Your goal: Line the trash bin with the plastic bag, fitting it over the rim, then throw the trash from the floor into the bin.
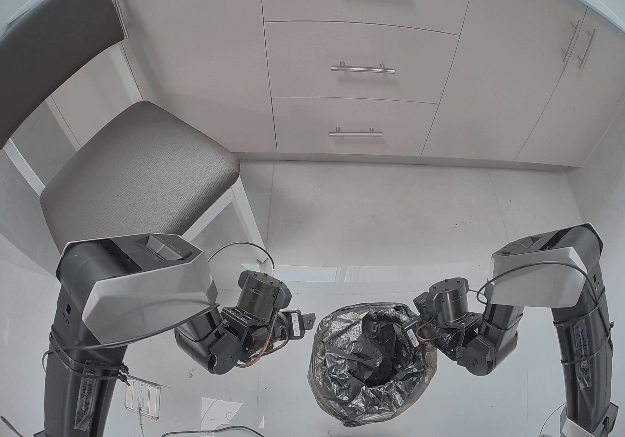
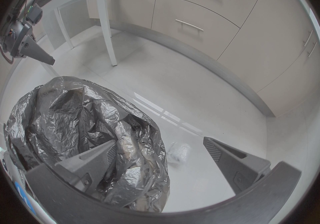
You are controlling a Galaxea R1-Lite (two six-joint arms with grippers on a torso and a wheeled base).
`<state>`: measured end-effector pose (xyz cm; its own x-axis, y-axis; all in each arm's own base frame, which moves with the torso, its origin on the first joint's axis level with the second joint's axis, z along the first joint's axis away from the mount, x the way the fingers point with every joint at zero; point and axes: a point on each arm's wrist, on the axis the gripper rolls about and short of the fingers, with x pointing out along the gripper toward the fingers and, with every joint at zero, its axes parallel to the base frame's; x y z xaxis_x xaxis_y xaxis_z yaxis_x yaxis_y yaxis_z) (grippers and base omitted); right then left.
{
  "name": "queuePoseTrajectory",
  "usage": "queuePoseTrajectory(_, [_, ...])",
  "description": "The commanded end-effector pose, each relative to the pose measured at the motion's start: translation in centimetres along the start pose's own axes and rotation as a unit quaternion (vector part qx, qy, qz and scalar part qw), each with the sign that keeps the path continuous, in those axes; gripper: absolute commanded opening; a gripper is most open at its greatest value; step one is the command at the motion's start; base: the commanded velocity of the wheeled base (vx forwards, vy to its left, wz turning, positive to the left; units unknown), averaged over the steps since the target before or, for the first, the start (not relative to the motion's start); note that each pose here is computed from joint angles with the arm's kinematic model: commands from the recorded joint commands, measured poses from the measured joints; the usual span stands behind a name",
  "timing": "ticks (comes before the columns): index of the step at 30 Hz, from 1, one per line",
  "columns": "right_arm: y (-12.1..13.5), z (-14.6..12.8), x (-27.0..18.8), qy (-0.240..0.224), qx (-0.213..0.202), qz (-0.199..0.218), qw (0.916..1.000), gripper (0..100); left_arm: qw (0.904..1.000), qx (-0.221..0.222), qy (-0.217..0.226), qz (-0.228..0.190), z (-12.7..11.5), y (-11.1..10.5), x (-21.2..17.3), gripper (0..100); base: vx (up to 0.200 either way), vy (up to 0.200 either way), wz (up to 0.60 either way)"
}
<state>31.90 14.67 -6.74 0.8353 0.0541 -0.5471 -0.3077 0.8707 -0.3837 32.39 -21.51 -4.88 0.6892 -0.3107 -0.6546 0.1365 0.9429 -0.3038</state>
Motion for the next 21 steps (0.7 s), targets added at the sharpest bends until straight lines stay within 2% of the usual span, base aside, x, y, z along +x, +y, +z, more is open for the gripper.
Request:
queuePoseTrajectory(1, [-0.1, 0.3, 0.2, -0.002, 0.001, -0.024, 0.9997, 100, 1.0000, 0.000, 0.001, 0.001, -0.1, 0.0, 0.0, 100, 0.000, 0.000, 0.00])
queuePoseTrajectory(4, [-0.3, 0.7, 0.4, -0.005, 0.006, -0.041, 0.9991, 100, 1.0000, 0.000, 0.001, 0.001, -0.1, 0.0, 0.0, 100, 0.000, 0.000, 0.00])
queuePoseTrajectory(12, [-0.6, 1.1, 0.5, -0.028, 0.015, -0.049, 0.9983, 100, 1.0000, -0.004, -0.002, 0.001, -0.1, 0.1, -0.2, 100, 0.000, 0.000, 0.00])
queuePoseTrajectory(15, [-0.7, 1.3, 0.3, -0.031, 0.017, -0.050, 0.9981, 100, 0.9996, -0.010, -0.024, -0.010, -0.1, 0.1, -0.4, 100, 0.000, 0.000, 0.00])
queuePoseTrajectory(19, [-0.8, 1.6, -0.8, -0.034, 0.017, -0.039, 0.9985, 100, 0.9982, -0.013, -0.051, -0.027, 1.0, -0.4, -2.5, 100, 0.000, 0.000, 0.00])
queuePoseTrajectory(21, [-0.7, 1.6, -1.7, -0.036, 0.011, -0.012, 0.9992, 100, 0.9970, -0.013, -0.063, -0.043, 1.7, -1.2, -4.6, 100, 0.000, 0.000, 0.00])
